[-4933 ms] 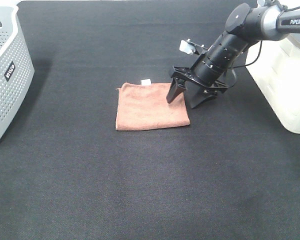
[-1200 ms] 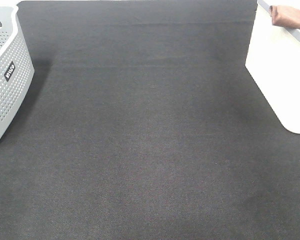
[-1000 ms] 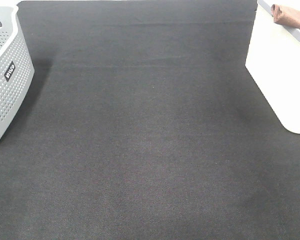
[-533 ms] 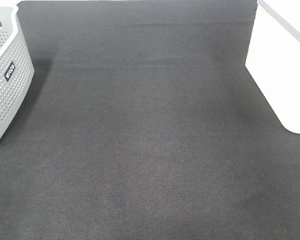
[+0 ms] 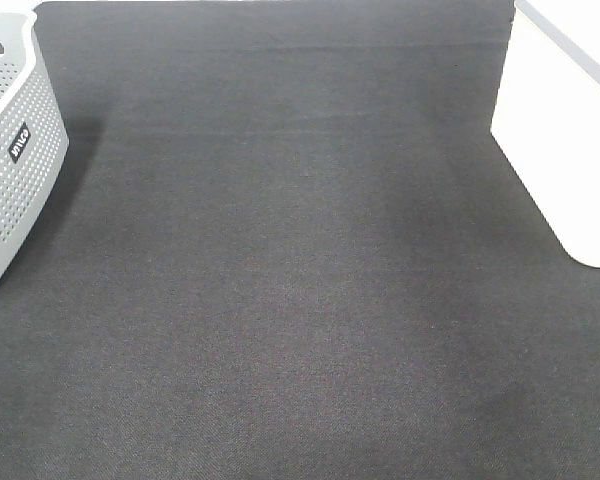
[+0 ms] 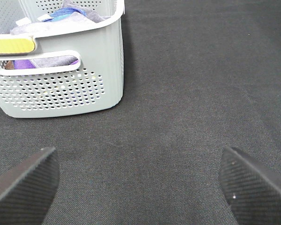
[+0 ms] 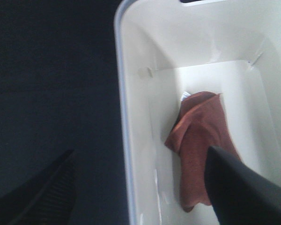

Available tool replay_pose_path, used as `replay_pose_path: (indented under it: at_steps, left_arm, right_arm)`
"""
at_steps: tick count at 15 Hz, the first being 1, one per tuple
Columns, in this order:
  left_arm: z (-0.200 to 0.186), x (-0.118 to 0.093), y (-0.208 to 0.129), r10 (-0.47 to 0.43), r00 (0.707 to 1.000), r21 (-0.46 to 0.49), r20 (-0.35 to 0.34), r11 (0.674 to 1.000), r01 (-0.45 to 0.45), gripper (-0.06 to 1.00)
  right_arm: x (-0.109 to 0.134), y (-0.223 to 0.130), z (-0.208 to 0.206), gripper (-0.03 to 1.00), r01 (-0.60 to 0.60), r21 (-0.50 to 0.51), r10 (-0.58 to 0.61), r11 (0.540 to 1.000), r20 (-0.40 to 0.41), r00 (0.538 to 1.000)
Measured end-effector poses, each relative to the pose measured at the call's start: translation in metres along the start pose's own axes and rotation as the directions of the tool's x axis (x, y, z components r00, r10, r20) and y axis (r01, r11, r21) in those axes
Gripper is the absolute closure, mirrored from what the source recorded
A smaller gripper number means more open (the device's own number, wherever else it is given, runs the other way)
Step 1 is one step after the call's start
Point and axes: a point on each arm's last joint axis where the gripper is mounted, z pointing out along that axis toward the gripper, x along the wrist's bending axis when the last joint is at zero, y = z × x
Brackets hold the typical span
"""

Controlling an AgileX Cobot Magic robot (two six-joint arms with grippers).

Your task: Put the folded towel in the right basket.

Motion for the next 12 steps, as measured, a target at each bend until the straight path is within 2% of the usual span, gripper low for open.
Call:
replay_pose_path:
  at_steps: [3, 4, 6, 12]
  left_arm:
    - [0.000, 0.000, 0.000, 0.000, 1.000, 0.000, 0.000, 1.000, 0.000, 0.07]
    - [0.000, 0.000, 0.000, 0.000, 1.000, 0.000, 0.000, 1.000, 0.000, 0.07]
    - [0.000, 0.000, 0.000, 0.000, 1.000, 0.000, 0.000, 1.000, 0.000, 0.07]
    - [0.000, 0.000, 0.000, 0.000, 1.000, 0.000, 0.000, 1.000, 0.000, 0.07]
  right_arm:
    - [0.031, -0.021, -0.033, 0.27, 0.049, 0.018, -0.049, 0.999, -0.010, 0.999]
    - [0.031, -0.021, -0.033, 0.27, 0.049, 0.018, -0.049, 0.999, -0.010, 0.999]
    - [0.032, -0.042, -0.053, 0.27, 0.048, 0.048, -0.048, 0.998, -0.003, 0.999]
    - [0.028, -0.169, -0.101, 0.27, 0.033, 0.216, -0.037, 0.976, 0.013, 0.999]
